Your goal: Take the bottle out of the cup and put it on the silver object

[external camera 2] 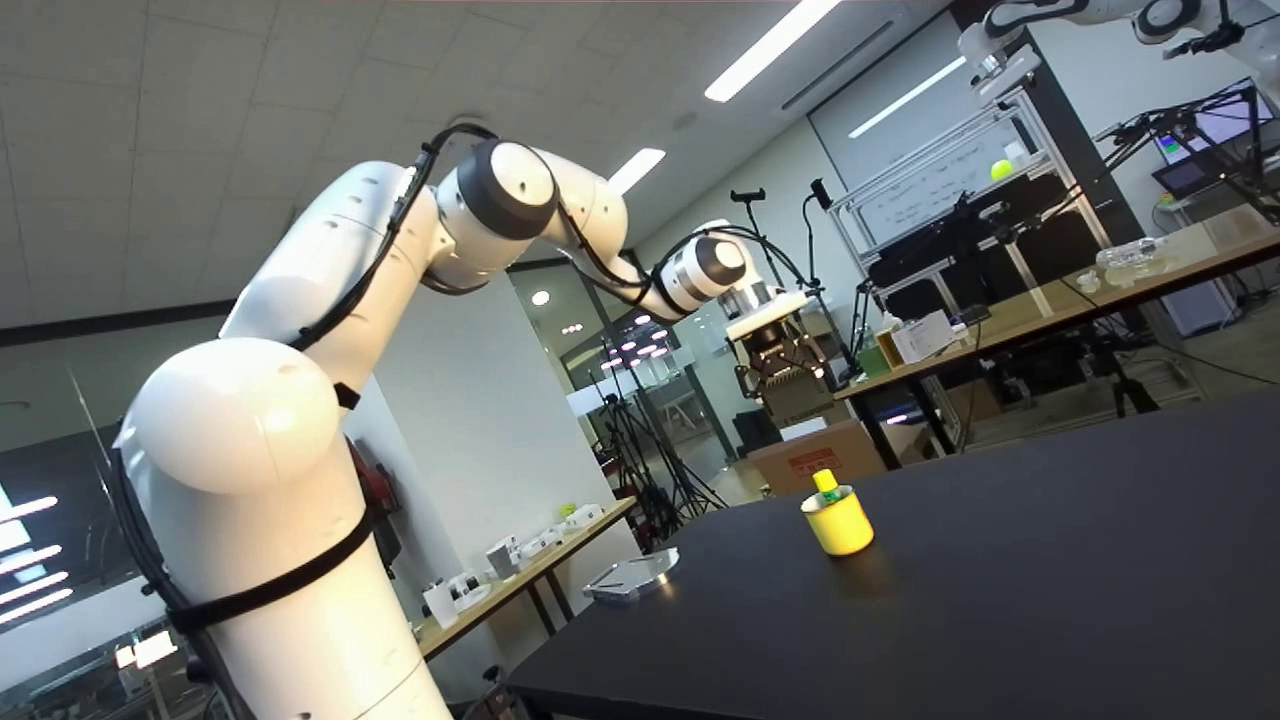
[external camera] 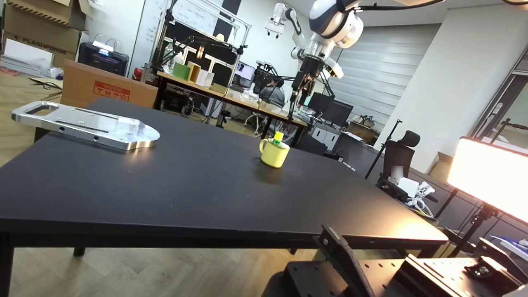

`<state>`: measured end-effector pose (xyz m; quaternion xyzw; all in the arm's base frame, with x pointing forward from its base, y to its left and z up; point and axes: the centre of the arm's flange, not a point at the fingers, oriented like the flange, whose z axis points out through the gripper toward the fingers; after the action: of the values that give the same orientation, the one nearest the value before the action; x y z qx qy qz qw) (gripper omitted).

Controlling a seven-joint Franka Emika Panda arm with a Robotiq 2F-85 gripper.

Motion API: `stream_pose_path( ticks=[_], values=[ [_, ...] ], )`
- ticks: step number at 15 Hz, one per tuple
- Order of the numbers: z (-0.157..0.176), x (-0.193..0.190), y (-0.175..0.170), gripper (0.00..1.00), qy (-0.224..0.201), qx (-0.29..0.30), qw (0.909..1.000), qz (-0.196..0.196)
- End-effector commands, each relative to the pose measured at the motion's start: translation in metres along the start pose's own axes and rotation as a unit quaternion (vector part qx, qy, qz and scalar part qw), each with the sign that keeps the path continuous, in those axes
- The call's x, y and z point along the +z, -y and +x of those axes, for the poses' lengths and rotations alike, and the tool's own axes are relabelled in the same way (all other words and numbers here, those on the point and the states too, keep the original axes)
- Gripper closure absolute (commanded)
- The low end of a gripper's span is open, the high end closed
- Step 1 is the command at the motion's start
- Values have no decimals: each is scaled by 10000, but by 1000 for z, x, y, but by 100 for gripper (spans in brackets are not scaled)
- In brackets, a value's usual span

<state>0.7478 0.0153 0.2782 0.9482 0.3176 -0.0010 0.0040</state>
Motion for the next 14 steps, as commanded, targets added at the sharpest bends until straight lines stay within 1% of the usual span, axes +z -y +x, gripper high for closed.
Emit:
stream_pose_path(
  ticks=[1,5,10,14],
  values=[
    [28,26,-12,0,-85,-149,9998,91],
    [35,63,-15,0,-220,-315,9992,60],
    [43,103,-11,0,-133,-501,9985,167],
    [46,125,-5,0,11,-549,9980,298]
  ],
)
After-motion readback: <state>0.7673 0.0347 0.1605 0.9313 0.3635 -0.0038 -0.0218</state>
